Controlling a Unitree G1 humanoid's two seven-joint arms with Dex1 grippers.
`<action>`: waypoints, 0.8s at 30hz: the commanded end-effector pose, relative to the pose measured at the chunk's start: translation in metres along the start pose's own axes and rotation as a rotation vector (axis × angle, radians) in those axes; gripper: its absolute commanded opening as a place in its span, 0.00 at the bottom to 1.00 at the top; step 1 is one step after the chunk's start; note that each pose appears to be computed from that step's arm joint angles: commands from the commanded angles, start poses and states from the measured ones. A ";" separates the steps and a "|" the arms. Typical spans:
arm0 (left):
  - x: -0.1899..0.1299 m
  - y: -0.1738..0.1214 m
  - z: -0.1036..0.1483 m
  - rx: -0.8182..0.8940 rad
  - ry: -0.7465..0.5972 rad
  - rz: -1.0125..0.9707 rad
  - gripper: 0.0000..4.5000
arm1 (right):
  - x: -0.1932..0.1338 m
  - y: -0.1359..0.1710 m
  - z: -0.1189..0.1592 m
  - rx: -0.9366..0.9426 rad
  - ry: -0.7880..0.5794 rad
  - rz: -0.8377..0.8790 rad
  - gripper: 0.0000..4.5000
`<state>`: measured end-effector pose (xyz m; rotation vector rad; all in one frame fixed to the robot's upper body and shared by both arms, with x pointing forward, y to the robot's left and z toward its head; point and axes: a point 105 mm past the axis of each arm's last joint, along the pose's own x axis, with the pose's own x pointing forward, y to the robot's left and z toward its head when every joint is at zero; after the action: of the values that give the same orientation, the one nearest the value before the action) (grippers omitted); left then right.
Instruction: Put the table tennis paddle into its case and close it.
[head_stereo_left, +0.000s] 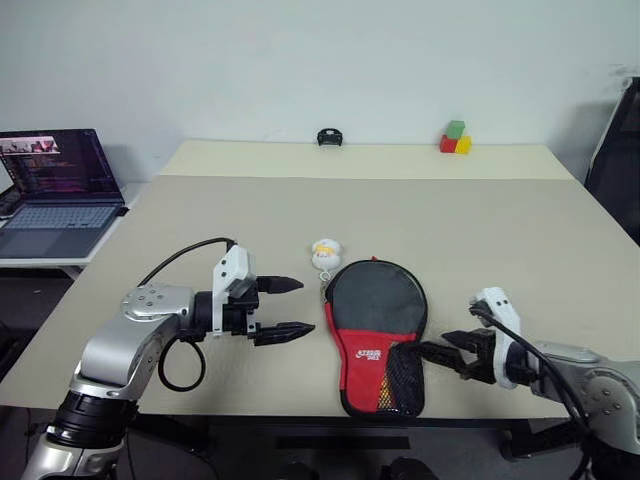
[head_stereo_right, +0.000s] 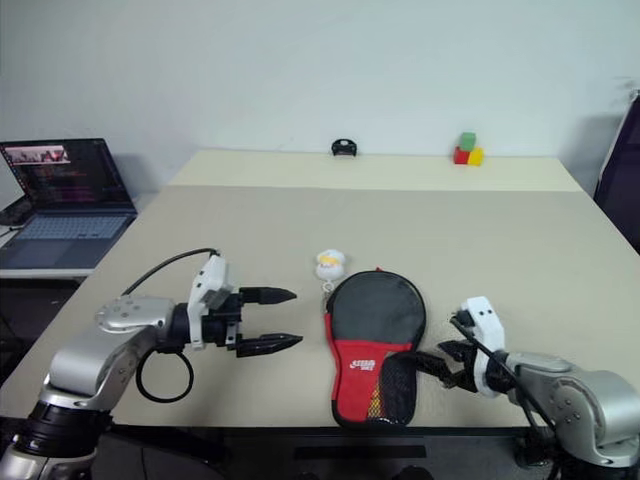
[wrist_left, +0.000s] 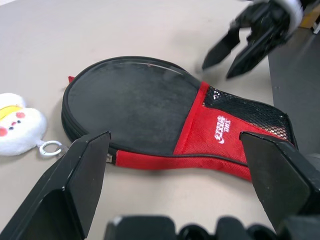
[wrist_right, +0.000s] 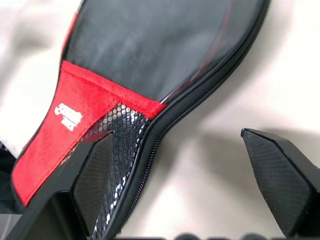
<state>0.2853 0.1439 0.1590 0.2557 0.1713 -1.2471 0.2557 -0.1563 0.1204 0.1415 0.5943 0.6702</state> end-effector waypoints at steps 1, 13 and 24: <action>-0.004 0.008 0.007 0.037 -0.019 0.051 1.00 | -0.010 0.021 0.039 -0.134 -0.168 0.108 1.00; -0.020 0.048 -0.002 0.037 0.007 0.327 1.00 | 0.041 0.046 0.076 -0.428 -0.217 0.230 1.00; -0.031 0.054 -0.005 0.021 0.005 0.433 1.00 | 0.105 0.046 0.054 -0.511 -0.121 0.307 1.00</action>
<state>0.3260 0.1883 0.1532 0.2705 0.1506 -0.8430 0.3240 -0.0554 0.1266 -0.1817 0.2987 1.0691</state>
